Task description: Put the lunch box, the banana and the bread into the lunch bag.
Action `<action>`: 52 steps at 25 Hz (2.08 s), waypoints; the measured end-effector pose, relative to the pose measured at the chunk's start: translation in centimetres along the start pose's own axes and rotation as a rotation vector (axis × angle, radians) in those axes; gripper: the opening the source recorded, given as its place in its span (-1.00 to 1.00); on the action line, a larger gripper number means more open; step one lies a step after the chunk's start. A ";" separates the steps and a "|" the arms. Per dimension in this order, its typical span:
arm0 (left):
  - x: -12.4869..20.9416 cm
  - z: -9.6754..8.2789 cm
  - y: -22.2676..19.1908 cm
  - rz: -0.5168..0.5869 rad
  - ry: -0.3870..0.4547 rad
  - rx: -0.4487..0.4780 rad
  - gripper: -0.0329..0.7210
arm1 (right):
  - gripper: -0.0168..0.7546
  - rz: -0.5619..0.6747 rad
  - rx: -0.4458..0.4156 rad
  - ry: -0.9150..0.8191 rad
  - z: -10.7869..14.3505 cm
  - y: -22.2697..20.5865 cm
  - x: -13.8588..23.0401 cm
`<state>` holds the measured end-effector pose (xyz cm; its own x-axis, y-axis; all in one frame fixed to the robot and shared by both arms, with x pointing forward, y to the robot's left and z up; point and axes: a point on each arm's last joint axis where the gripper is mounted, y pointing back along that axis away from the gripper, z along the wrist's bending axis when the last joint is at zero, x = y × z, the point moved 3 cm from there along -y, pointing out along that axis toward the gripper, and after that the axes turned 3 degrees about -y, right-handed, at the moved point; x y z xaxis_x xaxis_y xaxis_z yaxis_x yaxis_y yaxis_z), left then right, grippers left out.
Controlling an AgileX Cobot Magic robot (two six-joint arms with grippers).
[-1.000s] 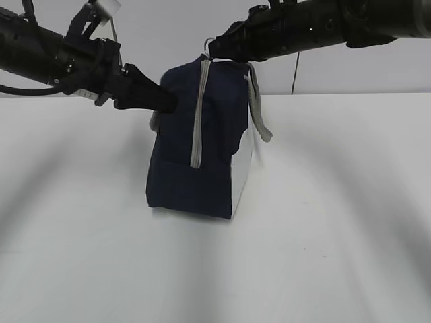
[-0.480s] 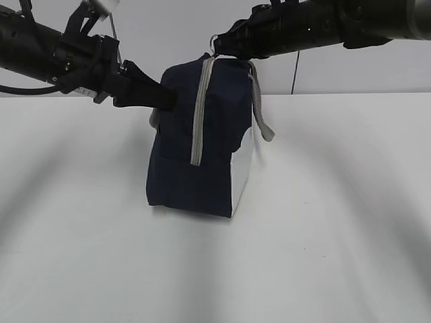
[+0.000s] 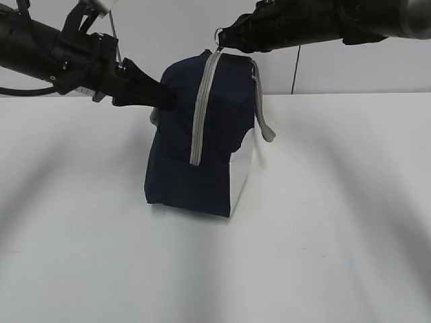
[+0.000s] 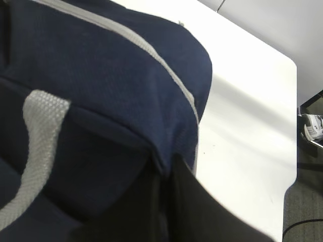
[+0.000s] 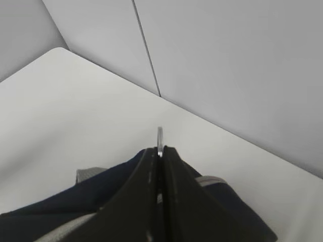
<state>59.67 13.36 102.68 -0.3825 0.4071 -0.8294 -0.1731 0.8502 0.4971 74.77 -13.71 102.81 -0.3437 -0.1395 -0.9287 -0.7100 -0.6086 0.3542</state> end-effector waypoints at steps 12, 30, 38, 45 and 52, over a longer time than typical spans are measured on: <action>0.4 -1.4 0.9 0.083 -0.081 0.050 -0.91 | -1.00 -0.018 -0.012 0.000 -1.1 -2.2 0.2; 0.0 -3.1 2.8 0.169 -0.182 0.039 -0.91 | -1.00 0.018 -0.085 -0.035 -1.9 -5.0 3.0; 1.4 -2.4 2.1 0.227 -0.097 0.059 -0.91 | -1.00 0.022 -0.093 -0.039 -1.8 -5.1 3.3; 1.9 -2.3 2.2 0.276 -0.079 0.051 -0.91 | -1.00 0.032 -0.126 -0.073 -1.6 -5.6 4.1; 2.3 -2.4 2.1 0.315 -0.084 0.050 -0.91 | -1.00 0.025 -0.137 -0.087 -1.5 -5.6 4.0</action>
<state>56.23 15.22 102.45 -0.3338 0.6771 -0.6559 -0.0130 0.6924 0.7214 78.29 -12.07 96.92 -0.4164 -0.0913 -0.9046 -0.6123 -0.7073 0.3533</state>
